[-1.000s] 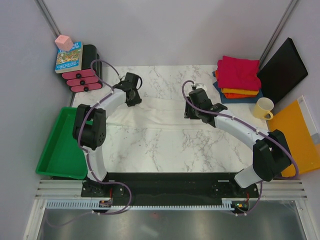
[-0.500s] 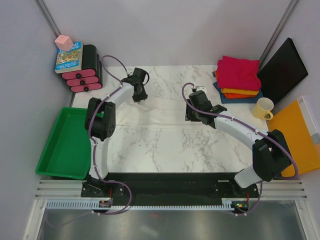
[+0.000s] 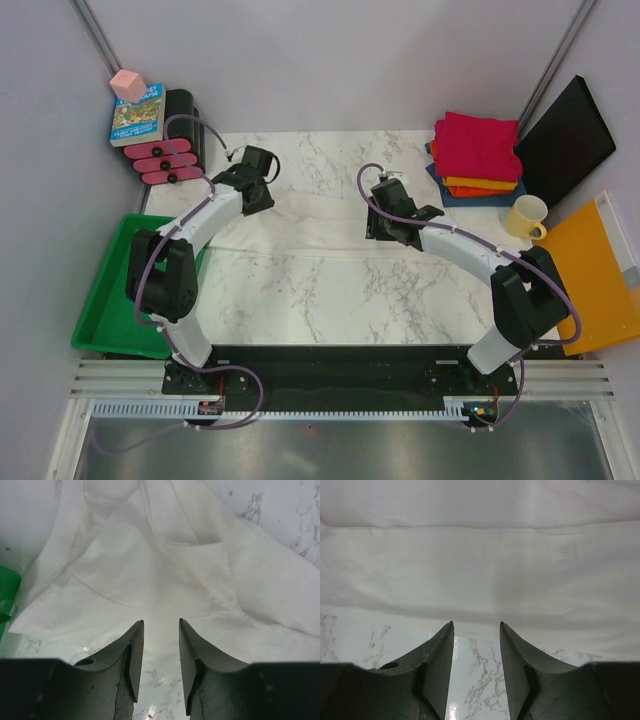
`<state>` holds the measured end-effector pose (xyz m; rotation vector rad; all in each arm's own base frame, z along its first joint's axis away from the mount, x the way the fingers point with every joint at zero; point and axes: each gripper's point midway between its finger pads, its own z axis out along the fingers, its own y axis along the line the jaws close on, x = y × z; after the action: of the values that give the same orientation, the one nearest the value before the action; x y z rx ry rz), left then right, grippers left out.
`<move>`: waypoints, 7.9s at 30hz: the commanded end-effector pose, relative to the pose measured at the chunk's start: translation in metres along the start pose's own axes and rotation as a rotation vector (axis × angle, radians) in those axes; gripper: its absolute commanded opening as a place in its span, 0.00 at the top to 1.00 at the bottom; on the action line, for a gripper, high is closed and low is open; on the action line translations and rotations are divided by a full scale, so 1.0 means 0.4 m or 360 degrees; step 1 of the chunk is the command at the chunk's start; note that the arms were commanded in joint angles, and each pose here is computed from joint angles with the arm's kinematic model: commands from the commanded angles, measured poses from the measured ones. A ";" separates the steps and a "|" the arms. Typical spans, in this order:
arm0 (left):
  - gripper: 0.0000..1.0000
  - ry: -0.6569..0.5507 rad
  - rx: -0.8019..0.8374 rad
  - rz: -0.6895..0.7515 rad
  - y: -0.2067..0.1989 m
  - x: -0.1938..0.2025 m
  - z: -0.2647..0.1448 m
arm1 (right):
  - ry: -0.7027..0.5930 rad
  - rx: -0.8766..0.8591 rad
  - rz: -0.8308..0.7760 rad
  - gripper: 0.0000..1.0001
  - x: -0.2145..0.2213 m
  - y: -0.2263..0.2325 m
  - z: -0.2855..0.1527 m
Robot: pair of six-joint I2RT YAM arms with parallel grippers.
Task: Fold and stack the t-shirts
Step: Fold the other side of the tshirt into a rectangle, then rotate the tshirt 90 degrees, then grab the bottom of the folded rectangular tshirt with both arms
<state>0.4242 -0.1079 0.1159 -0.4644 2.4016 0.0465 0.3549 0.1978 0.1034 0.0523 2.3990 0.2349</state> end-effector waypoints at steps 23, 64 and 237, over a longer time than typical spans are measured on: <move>0.64 0.0534 -0.0350 -0.0294 0.259 0.297 0.118 | 0.0099 -0.0918 -0.0090 0.67 -0.144 0.610 0.203; 0.68 0.0591 -0.0404 -0.0279 0.314 0.372 0.069 | 0.0136 -0.0798 0.0240 0.68 -0.131 0.541 0.483; 0.65 0.0313 0.0726 0.0299 -0.120 0.334 -0.223 | -0.0196 -0.0043 0.0052 0.34 -0.229 0.145 0.043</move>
<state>0.3274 -0.2167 0.1370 -0.0457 2.4328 -0.4756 0.4909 0.2646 0.1610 0.0971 2.2771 0.3750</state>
